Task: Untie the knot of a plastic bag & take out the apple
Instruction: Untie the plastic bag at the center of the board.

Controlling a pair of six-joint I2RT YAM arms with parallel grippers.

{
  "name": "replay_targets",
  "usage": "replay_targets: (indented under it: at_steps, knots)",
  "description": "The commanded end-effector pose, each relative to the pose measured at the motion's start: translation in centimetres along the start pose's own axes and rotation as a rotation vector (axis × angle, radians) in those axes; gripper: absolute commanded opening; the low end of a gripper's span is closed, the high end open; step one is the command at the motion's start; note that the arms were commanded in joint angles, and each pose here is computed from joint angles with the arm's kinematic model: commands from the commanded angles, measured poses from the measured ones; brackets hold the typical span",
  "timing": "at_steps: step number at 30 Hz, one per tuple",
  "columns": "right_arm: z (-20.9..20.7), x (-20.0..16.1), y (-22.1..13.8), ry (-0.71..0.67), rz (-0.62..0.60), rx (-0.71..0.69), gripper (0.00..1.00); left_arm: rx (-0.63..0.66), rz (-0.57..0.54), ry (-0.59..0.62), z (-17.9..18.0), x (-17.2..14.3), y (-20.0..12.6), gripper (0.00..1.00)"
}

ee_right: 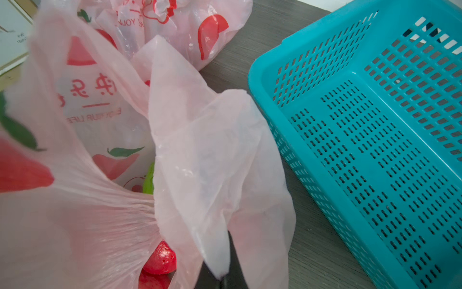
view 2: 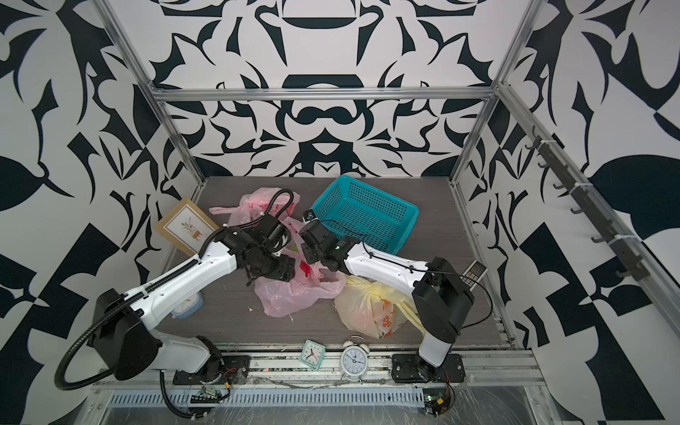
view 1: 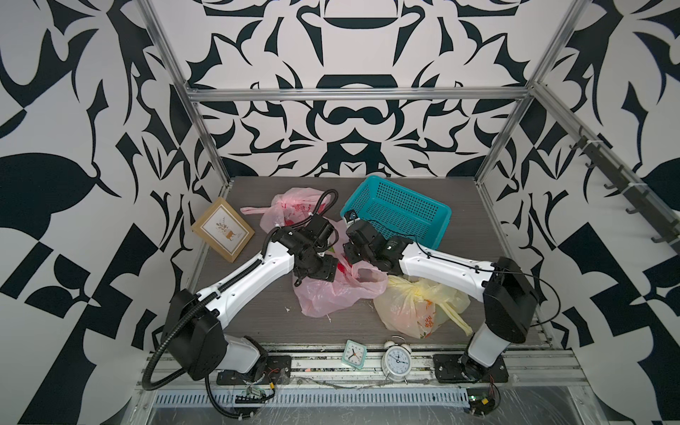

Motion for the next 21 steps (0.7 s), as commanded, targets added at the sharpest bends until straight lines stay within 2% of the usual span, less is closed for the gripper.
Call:
replay_targets:
  at_steps: [1, 2, 5, 11, 16, 18, 21]
  knots:
    - [0.0, 1.7, -1.8, 0.022, -0.087, 0.012, 0.0, 0.026, 0.104, -0.012, 0.3, -1.4, 0.9, 0.15]
    - [-0.1, 1.7, -1.8, 0.022, -0.089, 0.01, 0.0, 0.052, 0.109, -0.009, 0.6, -1.6, 0.8, 0.06]
    - [-0.2, 1.8, -2.2, 0.028, -0.106, 0.012, 0.0, 0.143, 0.067, 0.018, 1.8, -1.2, -0.8, 0.01]
    - [-0.8, 1.5, -3.6, 0.079, -0.165, 0.04, 0.0, 0.323, -0.088, 0.033, 6.0, 1.3, -5.3, 0.0]
    - [-2.3, 0.0, -4.7, 0.161, -0.216, 0.035, 0.0, 0.476, -0.236, 0.07, 7.6, 3.1, -8.2, 0.0]
    - [-2.7, -0.9, -4.9, 0.189, -0.226, 0.028, 0.0, 0.5, -0.233, 0.07, 8.0, 2.9, -8.0, 0.0]
    - [-3.4, -2.6, -4.8, 0.215, -0.225, -0.01, 0.0, 0.521, -0.166, 0.04, 8.8, 1.3, -6.0, 0.0]
Point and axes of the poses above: each gripper's point midway between its finger pads, its own y axis out along the fingers, its own z axis along the line the jaws close on, x = y × z, the point moved 8 cm from there along -y, back along the fingers, and after that the axes turned 9 degrees about y, right-handed, at the moved point
